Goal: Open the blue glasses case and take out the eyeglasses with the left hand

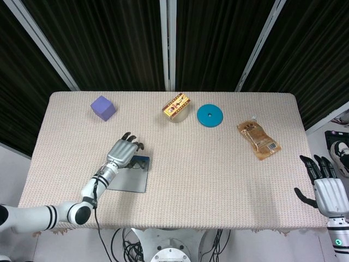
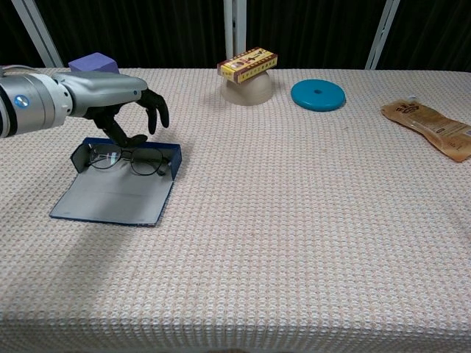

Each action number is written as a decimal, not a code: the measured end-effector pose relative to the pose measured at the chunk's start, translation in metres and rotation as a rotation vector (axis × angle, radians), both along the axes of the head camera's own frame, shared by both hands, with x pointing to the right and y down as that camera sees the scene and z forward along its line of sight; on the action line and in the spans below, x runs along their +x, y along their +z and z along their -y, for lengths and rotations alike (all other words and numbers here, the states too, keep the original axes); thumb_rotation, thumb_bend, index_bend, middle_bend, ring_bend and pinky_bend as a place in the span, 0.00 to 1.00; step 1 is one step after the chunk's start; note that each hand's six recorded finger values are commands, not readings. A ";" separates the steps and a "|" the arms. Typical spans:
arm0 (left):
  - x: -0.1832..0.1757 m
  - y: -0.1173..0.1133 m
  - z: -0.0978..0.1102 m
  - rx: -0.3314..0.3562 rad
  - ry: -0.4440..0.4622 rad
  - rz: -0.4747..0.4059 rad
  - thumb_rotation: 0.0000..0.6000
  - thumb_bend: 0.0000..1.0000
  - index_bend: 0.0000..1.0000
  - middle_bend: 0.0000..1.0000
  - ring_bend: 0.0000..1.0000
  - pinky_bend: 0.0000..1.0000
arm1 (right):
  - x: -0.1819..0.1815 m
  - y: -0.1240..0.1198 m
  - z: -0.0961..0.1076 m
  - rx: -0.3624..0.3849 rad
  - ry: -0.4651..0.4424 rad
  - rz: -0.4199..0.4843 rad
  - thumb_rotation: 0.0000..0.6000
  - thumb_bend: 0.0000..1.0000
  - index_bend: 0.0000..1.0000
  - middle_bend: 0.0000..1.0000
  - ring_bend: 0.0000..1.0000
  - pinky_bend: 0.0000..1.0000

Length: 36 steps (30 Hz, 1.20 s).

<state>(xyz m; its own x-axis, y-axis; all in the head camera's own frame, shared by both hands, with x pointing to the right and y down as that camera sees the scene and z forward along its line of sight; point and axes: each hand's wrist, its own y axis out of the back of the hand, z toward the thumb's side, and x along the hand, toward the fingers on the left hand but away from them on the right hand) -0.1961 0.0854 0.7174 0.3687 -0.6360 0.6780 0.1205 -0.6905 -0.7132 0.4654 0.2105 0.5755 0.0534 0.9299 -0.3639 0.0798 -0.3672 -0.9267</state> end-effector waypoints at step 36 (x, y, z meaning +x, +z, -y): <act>-0.009 0.013 -0.004 0.003 -0.008 0.064 1.00 0.45 0.44 0.39 0.16 0.00 | 0.002 0.003 0.002 -0.009 0.004 0.002 1.00 0.19 0.00 0.14 0.00 0.00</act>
